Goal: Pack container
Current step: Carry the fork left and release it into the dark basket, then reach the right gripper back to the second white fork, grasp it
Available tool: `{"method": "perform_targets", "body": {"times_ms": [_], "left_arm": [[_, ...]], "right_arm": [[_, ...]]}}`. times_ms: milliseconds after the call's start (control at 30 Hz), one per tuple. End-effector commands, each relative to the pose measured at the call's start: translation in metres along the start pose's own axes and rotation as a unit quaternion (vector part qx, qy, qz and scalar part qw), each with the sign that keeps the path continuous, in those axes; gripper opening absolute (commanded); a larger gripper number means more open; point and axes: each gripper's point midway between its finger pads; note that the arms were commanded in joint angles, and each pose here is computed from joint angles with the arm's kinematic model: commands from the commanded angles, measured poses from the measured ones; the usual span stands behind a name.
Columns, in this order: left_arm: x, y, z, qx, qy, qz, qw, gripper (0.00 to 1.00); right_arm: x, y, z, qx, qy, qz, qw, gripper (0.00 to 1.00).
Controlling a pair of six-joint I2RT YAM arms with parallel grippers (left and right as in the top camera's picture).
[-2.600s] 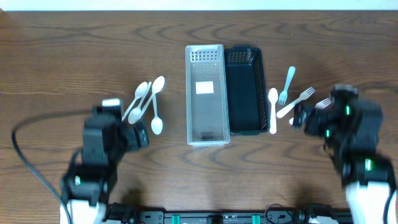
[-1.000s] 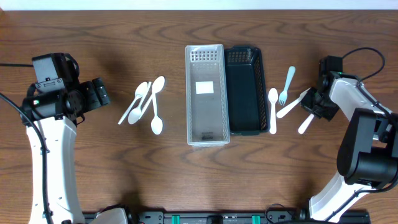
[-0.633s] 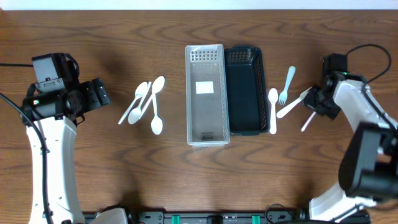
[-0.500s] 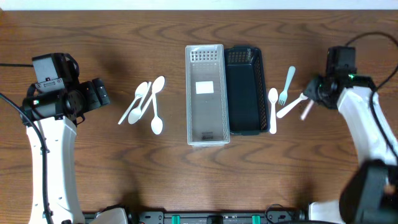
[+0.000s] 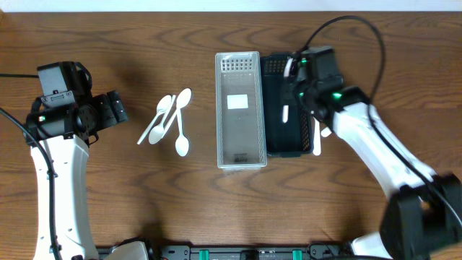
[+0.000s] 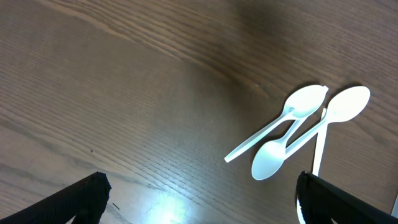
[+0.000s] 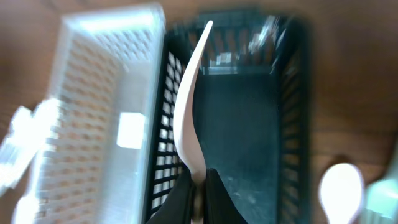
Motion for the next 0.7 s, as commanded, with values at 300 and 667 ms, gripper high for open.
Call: {"method": "perform_targets", "body": {"times_ms": [300, 667], "left_arm": [[-0.006, 0.003, 0.002, -0.001, -0.004, -0.007, 1.0, 0.98], [-0.006, 0.003, 0.002, -0.001, -0.004, -0.007, 1.0, 0.98]], "right_arm": [[-0.032, 0.024, -0.02, 0.071, 0.003, -0.009, 0.997, 0.52], [-0.022, 0.059, -0.176, 0.265, -0.197, 0.012, 0.944, 0.59]]}}
Point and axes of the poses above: each gripper's point midway between its finger pads, its own y axis back along the fingers, its own z axis along the line the jaws close on, x = y × z, and after that the axes turned 5 degrees about -y, right-handed
